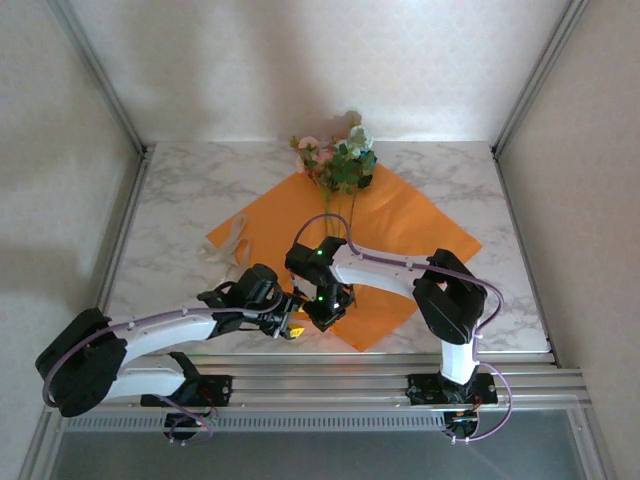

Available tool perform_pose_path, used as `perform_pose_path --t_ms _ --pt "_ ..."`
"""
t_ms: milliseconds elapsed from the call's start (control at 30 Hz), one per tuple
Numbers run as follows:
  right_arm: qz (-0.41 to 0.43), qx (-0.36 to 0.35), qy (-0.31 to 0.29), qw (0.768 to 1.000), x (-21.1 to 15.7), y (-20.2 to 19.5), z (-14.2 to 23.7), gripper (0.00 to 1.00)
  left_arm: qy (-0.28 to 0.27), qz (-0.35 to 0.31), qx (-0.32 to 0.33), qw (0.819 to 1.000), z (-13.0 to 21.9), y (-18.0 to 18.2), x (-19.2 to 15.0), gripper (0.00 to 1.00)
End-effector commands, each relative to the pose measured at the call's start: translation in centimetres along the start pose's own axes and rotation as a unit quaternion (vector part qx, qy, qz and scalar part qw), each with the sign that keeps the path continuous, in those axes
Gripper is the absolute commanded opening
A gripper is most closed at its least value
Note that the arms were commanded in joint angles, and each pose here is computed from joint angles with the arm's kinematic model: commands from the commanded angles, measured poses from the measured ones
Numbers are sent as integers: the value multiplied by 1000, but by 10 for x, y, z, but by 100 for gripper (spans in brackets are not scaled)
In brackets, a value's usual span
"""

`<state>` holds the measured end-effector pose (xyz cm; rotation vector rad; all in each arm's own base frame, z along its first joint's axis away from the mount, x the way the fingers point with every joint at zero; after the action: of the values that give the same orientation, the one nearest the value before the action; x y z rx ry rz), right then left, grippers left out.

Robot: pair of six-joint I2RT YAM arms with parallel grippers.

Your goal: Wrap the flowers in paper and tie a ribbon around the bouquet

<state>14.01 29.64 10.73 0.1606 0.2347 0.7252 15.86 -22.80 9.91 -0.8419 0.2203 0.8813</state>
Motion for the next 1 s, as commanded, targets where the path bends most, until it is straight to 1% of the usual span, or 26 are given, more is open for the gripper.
perform_pose_path --t_ms 0,67,133,400,433,500,567,600,633,700,767,833,967 --pt "5 20 7 1000 0 3 6 14 -18 40 -22 999 -2 6 5 40" --pt "5 22 5 1000 -1 4 6 14 -25 54 -31 998 -4 10 10 37" --pt "5 23 1 1000 -1 4 7 14 -31 63 -37 997 -7 10 13 35" --pt "7 27 -4 1000 1 5 8 14 -49 74 -58 994 -12 -3 18 29" --pt "8 27 -5 1000 1 5 7 15 -50 75 -59 994 -13 -3 19 28" --pt "10 25 -7 1000 0 4 8 16 -54 79 -58 994 -13 -3 20 20" --pt "12 20 -18 1000 1 4 12 19 -57 84 -59 993 -14 -1 22 8" --pt "13 18 -25 999 1 3 14 21 -56 87 -60 993 -15 -1 22 1" --pt "14 15 -35 999 0 2 18 25 -56 91 -60 992 -16 1 23 0" --pt "15 10 -60 998 0 1 26 35 -57 96 -61 992 -16 2 24 0" --pt "15 8 -92 996 -2 -2 37 48 -57 105 -68 990 -15 4 25 0" --pt "18 11 -122 992 -7 -4 46 57 -56 113 -75 989 -14 5 26 0" --pt "55 24 -179 982 -19 -3 62 66 -56 121 -79 988 -13 5 26 0"
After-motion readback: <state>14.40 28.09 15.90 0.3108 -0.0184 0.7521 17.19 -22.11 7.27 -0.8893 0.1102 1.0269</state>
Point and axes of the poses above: each hand's point on the last joint's axis, 136 mm out from that joint toward the fingers, its own z axis back along the fingers, its own y axis along the line the jaws close on, x = y × z, the point moved 5 cm from there along z, back along the fingers, and after that the axes turned 5 degrees about -z, right-handed, at the moved point
